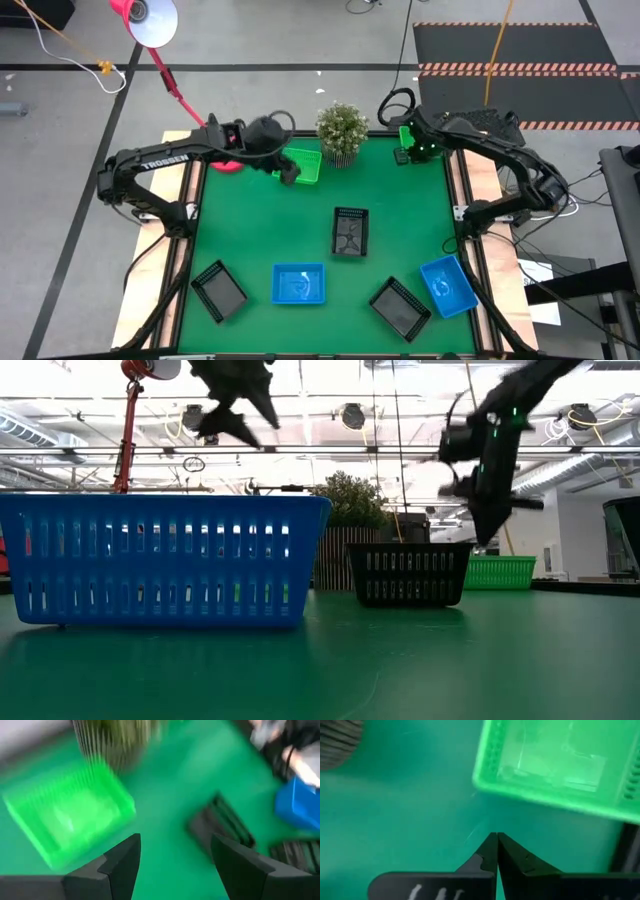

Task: Stack baskets by color
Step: Stack the bottom left black bin on the top black bin

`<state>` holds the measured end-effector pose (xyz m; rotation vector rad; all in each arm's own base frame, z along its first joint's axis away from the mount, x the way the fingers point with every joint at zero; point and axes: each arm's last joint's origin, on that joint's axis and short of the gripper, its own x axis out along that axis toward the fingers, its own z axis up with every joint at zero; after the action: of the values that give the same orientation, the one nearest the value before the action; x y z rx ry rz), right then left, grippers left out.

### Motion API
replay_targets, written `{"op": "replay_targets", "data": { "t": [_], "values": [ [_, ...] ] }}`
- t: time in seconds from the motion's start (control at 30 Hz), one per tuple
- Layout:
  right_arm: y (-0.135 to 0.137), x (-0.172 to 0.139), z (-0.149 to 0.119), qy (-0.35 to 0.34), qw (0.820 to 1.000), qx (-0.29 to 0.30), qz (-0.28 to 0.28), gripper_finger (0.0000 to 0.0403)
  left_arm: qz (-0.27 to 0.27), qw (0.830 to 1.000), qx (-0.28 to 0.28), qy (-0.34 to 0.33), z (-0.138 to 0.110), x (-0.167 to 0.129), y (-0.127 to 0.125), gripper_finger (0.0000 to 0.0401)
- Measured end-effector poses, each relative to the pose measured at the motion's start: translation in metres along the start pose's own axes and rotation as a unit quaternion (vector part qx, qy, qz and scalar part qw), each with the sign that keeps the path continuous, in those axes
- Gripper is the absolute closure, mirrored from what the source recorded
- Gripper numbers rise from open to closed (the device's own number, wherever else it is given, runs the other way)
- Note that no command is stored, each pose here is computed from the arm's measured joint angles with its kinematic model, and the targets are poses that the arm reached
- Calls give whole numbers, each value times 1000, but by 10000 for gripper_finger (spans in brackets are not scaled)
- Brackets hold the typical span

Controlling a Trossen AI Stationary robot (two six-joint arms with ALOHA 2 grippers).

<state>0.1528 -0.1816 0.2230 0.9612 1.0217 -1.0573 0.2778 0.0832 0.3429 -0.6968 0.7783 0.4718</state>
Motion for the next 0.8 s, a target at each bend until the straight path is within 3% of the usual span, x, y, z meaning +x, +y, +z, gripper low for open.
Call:
{"op": "replay_targets", "data": {
  "t": [0.17, 0.33, 0.57, 0.8],
  "values": [
    [15, -53, -13, 3, 998, 1, 61, 403, 21, 994, -9, 109, -41, -2, -23, 160],
    [33, -91, -36, -51, 992, -4, 119, 403, 42, 986, 5, 159, -77, -8, -48, 160],
    [44, -112, -64, -91, 985, -25, 143, 403, 103, 966, -3, 235, -132, -16, -63, 160],
    [55, -118, -77, -103, 971, -135, 170, 403, 141, 940, 24, 309, -184, -11, -62, 160]
  ]
}}
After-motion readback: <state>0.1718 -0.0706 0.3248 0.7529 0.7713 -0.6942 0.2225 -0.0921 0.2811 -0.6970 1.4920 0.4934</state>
